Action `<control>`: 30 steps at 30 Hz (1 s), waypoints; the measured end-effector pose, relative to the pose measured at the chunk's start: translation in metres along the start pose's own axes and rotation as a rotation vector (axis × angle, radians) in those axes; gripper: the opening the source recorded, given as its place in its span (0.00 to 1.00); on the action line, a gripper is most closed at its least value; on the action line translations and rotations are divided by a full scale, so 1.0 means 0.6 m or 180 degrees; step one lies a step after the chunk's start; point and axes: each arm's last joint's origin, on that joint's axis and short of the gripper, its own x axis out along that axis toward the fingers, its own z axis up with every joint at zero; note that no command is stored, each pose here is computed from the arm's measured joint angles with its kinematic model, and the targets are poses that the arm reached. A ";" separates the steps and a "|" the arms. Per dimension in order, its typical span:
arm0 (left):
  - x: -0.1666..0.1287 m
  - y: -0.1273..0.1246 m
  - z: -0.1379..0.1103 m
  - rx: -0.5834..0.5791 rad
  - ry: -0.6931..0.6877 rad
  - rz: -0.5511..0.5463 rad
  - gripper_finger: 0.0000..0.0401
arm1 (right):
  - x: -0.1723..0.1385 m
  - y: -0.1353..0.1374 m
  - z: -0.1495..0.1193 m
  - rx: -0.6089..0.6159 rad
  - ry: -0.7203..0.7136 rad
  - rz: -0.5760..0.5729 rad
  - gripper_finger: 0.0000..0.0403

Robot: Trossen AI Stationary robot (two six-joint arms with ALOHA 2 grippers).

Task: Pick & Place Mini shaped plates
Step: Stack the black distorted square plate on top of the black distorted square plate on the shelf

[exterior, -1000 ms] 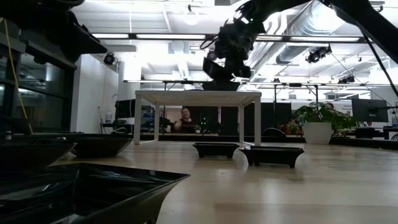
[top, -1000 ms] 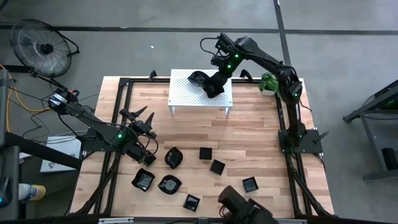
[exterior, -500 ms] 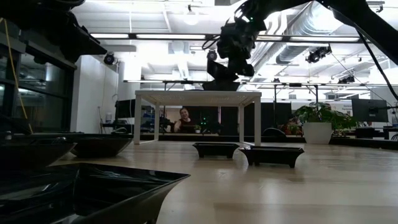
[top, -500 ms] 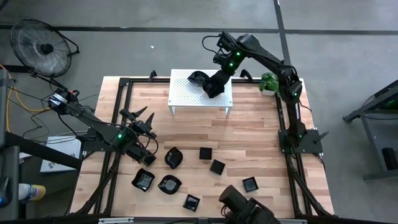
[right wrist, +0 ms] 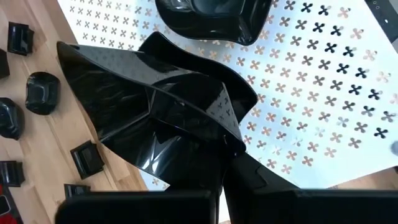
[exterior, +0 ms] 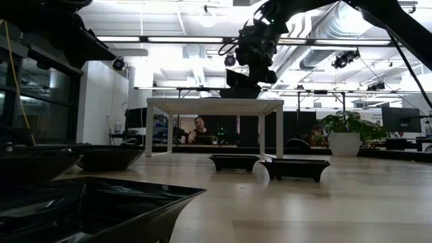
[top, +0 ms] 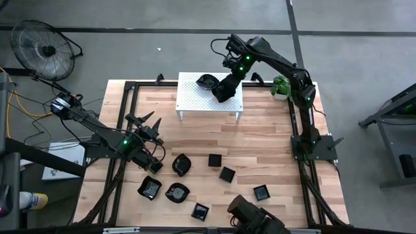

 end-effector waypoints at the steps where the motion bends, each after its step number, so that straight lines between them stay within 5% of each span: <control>1: 0.000 0.000 0.000 0.0001 0.0000 0.0000 0.47 | 0.000 0.000 0.000 0.0000 0.0000 0.0000 0.00; 22: 0.000 0.000 0.000 0.0001 0.0008 -0.0006 0.47 | 0.002 0.005 -0.001 -0.0023 0.0026 0.0048 0.00; 30: 0.000 0.000 0.000 0.0000 0.0010 -0.0007 0.47 | 0.003 0.010 -0.001 -0.0061 0.0039 0.0052 0.13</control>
